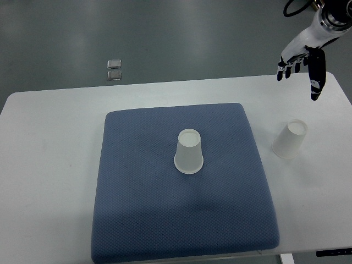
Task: Stack paper cups
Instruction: 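Lower the right hand down beside the loose white paper cup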
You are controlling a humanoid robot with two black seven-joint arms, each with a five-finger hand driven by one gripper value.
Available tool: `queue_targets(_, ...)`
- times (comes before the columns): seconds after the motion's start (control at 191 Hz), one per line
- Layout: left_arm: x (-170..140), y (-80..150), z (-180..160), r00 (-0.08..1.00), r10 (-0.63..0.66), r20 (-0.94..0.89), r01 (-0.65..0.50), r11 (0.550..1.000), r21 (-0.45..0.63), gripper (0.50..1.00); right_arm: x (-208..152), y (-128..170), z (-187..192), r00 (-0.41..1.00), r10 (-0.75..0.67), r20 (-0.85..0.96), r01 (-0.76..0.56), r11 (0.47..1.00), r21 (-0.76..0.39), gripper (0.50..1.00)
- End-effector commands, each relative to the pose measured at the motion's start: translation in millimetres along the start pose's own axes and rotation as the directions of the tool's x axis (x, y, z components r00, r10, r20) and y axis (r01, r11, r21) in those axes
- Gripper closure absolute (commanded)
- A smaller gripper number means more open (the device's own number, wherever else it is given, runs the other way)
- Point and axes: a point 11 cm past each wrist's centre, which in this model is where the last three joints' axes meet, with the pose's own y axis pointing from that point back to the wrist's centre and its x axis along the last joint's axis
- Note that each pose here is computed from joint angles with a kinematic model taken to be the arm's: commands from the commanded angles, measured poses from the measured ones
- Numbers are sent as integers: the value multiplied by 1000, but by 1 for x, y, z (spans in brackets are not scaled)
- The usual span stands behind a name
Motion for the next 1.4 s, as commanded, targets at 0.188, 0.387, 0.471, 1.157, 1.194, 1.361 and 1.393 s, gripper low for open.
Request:
queue_targets(0.188, 7, 0, -1, 1000, 21, -1, -21, 1000, 3, 500, -13, -15, 5, 999, -38, 18, 38, 999, 11, 574)
queue_targets(0.387, 7, 0, -1, 1000, 21, -2, -21, 1000, 2, 500, -34, -40, 6, 994, -110, 11, 110, 994, 11, 574)
queue_targets(0.471, 7, 0, -1, 1000, 21, -2, -21, 1000, 2, 500, -41, -49, 9, 992, -129, 11, 129, 992, 7, 574)
queue_targets(1.157, 6, 0, -3, 1000, 18, -5, -18, 1000, 6, 500, -64, -129, 27, 995, 21, 101, -19, 1000, -20, 576)
queue_targets(1.194, 5, 0, -4, 1000, 16, -5, -16, 1000, 7, 500, -68, -133, 28, 994, 24, 108, -22, 1000, -21, 576)
queue_targets(1.361, 5, 0, -5, 1000, 14, -5, -14, 1000, 9, 500, -79, -147, 34, 992, 31, 126, -26, 999, -38, 576)
queue_targets(1.393, 4, 0, -5, 1000, 13, -5, -13, 1000, 8, 500, -81, -150, 35, 991, 33, 129, -28, 999, -42, 576)
